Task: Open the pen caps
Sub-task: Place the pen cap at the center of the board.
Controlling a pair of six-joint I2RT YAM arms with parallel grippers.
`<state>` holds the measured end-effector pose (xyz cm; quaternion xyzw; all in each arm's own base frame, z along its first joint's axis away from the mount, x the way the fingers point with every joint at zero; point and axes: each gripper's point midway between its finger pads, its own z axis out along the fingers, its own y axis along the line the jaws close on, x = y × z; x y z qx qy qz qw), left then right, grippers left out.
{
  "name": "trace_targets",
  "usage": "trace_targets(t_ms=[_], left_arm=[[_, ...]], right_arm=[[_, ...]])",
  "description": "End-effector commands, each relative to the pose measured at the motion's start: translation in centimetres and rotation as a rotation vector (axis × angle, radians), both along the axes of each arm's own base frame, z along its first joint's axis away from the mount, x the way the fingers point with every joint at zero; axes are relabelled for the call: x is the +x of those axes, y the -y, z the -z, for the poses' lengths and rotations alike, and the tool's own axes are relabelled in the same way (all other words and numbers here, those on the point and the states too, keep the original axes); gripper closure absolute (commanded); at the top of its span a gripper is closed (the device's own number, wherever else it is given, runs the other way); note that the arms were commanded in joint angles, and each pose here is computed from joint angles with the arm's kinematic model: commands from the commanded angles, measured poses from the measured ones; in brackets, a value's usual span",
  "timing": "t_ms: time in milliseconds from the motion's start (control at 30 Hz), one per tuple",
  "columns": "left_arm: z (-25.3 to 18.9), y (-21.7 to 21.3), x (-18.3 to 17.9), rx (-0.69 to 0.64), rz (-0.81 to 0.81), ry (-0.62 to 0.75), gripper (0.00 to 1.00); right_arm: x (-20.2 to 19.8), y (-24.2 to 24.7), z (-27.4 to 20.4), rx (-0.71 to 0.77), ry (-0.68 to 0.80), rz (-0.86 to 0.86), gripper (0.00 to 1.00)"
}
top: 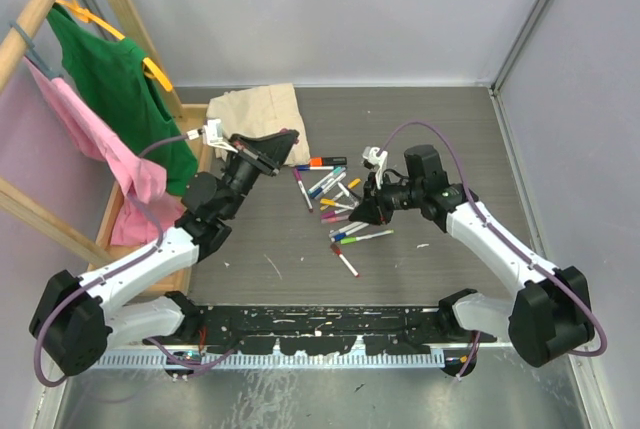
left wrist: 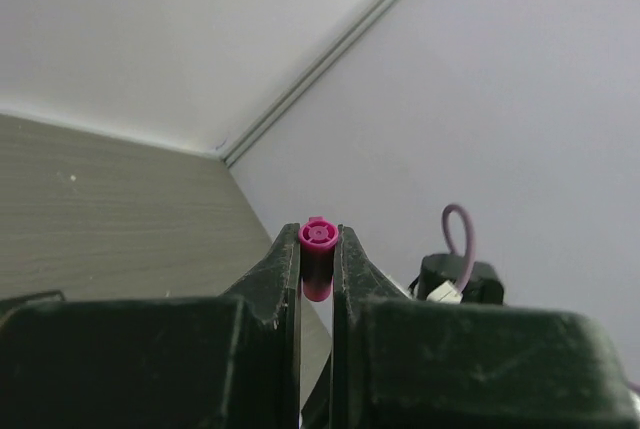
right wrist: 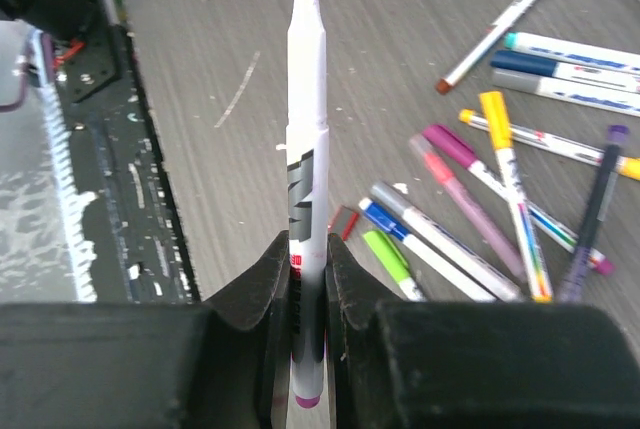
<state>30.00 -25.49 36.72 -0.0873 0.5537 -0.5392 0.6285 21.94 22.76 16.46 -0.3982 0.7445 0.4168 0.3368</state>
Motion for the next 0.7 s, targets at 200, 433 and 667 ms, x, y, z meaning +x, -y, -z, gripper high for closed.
trace_targets(t_ms=[200,433,667], left_arm=[[6.3,0.2,-2.6,0.216,0.088,-0.093,0.94],[13.6,-0.9,-2.7,0.356,0.057,-0.284,0.95],[21.4,-4.7,-2.2,0.560,-0.114,-0.535,0.96]], right_arm=[[5.0,3.0,-1.9,-0.151,0.241,0.210,1.00],[7.6,5.8,-1.4,-0.192,0.210,0.367,1.00],[10.2,8.4,0.4,-0.245,0.146,0.547,1.00]])
